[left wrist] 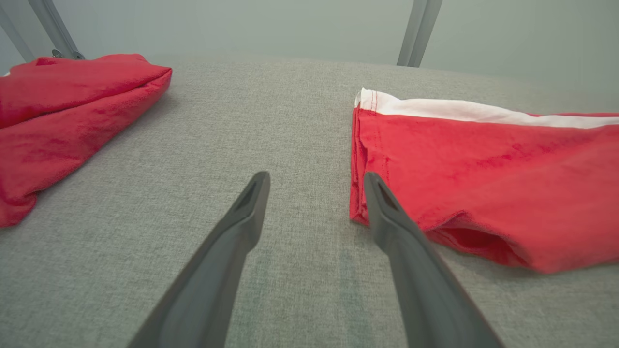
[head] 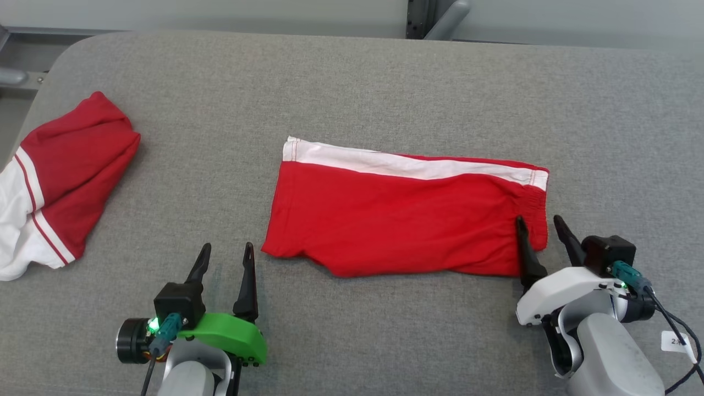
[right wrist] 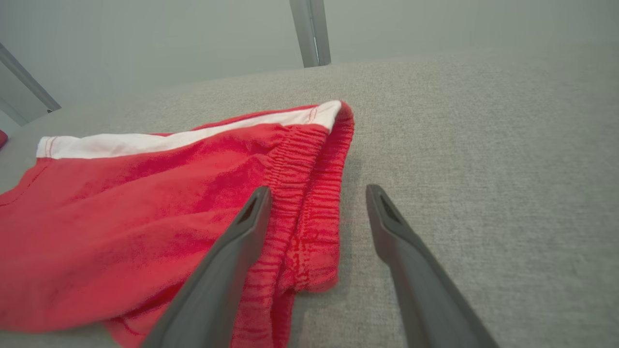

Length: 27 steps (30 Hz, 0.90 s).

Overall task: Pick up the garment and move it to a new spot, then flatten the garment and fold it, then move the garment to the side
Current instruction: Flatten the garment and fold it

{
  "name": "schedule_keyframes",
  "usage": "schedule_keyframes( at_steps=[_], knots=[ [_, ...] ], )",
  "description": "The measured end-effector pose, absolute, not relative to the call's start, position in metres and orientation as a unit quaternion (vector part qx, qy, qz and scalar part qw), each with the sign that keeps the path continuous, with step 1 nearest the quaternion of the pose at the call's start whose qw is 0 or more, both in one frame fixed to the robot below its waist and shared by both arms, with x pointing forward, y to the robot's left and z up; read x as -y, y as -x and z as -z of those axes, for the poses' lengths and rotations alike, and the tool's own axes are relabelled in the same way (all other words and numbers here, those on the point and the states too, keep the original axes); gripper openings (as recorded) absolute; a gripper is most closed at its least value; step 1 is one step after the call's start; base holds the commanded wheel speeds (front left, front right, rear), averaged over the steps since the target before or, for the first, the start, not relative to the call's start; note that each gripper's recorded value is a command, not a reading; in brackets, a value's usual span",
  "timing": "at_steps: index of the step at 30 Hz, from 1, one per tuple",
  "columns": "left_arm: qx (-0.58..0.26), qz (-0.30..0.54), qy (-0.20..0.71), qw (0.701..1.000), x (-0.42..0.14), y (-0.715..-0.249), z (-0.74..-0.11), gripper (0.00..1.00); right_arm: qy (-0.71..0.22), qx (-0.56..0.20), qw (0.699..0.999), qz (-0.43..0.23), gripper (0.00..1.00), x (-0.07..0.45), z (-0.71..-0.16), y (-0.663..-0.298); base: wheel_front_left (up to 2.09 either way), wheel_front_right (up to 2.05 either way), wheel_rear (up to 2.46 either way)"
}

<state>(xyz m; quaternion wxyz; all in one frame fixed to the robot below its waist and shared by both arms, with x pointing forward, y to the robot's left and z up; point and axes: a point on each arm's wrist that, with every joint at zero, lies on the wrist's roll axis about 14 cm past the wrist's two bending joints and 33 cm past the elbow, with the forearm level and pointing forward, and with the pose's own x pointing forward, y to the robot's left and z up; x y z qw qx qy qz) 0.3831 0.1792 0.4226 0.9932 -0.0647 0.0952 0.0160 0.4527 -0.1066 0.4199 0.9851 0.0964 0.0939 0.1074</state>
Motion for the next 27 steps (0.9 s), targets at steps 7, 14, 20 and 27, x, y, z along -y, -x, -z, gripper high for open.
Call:
schedule_keyframes(
  at_steps=[7,14,20,27],
  knots=[
    [-0.107,-0.017,0.064,0.992,-0.179,-0.385,-0.415,1.0,-0.112,-0.153,0.975,-0.114,1.0,0.09,-0.387,-0.466,0.0,0.0,0.0],
    [-0.113,-0.017,0.063,0.991,-0.179,-0.383,-0.411,1.0,-0.147,-0.164,0.968,-0.122,0.33,0.076,-0.384,-0.469,0.0,0.0,0.0],
    [-0.112,-0.009,0.063,0.992,-0.174,-0.383,-0.412,1.0,-0.179,-0.157,0.966,-0.099,0.0,0.085,-0.389,-0.47,0.0,0.0,0.0],
    [-0.113,0.006,0.064,0.992,-0.165,-0.382,-0.413,1.0,-0.196,-0.128,0.971,-0.046,0.0,0.133,-0.404,-0.477,0.0,0.0,0.0]
  ],
)
